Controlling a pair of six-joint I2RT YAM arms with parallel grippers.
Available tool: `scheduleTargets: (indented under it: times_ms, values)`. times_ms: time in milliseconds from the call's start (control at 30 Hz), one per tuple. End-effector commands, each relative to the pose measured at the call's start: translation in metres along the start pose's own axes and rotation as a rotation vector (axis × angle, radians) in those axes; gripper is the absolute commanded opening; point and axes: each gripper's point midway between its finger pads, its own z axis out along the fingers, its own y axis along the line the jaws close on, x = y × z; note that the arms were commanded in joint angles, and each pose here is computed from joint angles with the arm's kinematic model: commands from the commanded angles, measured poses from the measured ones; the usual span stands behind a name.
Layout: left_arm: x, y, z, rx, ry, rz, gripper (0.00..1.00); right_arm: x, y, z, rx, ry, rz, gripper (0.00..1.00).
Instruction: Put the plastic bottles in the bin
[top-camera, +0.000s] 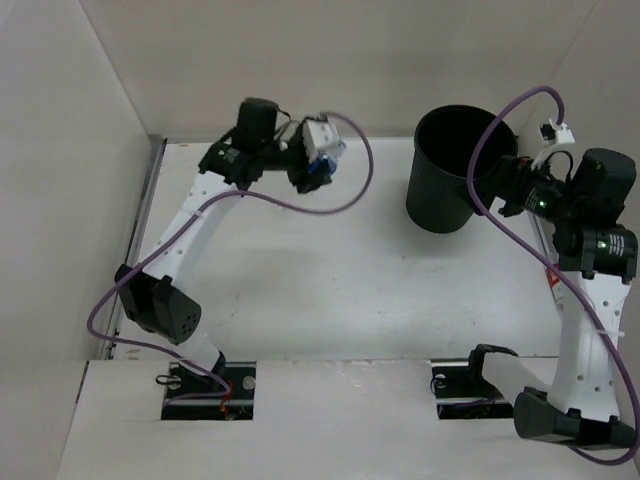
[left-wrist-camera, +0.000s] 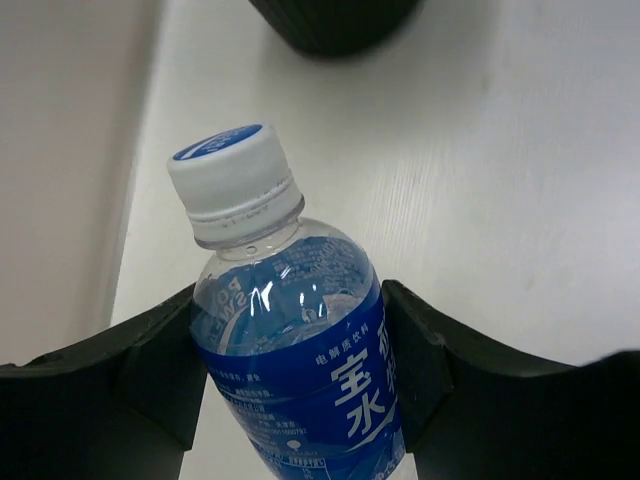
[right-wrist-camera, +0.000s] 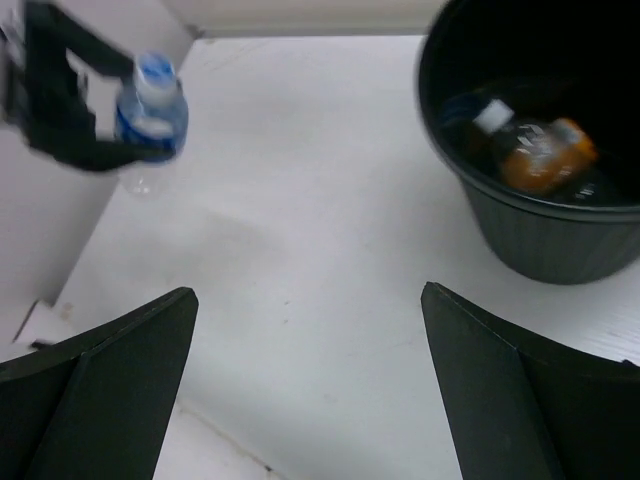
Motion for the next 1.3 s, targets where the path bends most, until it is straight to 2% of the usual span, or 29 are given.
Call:
scheduleTargets:
  times_ms: [0,133,233,433,500,733,1000,1267]
  values:
    - [-0.116,0.006,-0.054,0.038,-0.341,-0.595,0.19,-0.02,0.056,-0.007,-0.287,-0.056,-0.125,1.0]
    - [-0.18,0.034,-0.068,0.193,-0.574,-1.045,0.17,-0.02,0.095,-0.015,-0.562,0.019,-0.112,1.0]
    - [-0.218,0.048,-0.068,0.28,-0.712,-1.153,0.16,-0.025,0.112,-0.019,-0.675,0.057,-0.092,1.0]
    - [-0.308,0.003,-0.05,0.457,-0.81,-1.015,0.16,-0.037,0.127,-0.007,-0.712,0.046,-0.089,1.0]
    - [-0.324,-0.011,-0.046,0.5,-0.827,-0.986,0.16,-0.039,0.132,-0.003,-0.73,0.056,-0.076,1.0]
    - [-0.339,-0.024,-0.04,0.534,-0.841,-0.963,0.16,-0.036,0.136,0.009,-0.745,0.071,-0.072,1.0]
    - [-0.339,-0.017,-0.034,0.508,-0.862,-0.943,0.12,-0.027,0.139,0.034,-0.747,0.102,-0.049,1.0]
    - [-0.331,-0.018,-0.011,0.511,-0.844,-0.956,0.09,-0.046,0.153,0.037,-0.804,0.078,-0.04,1.0]
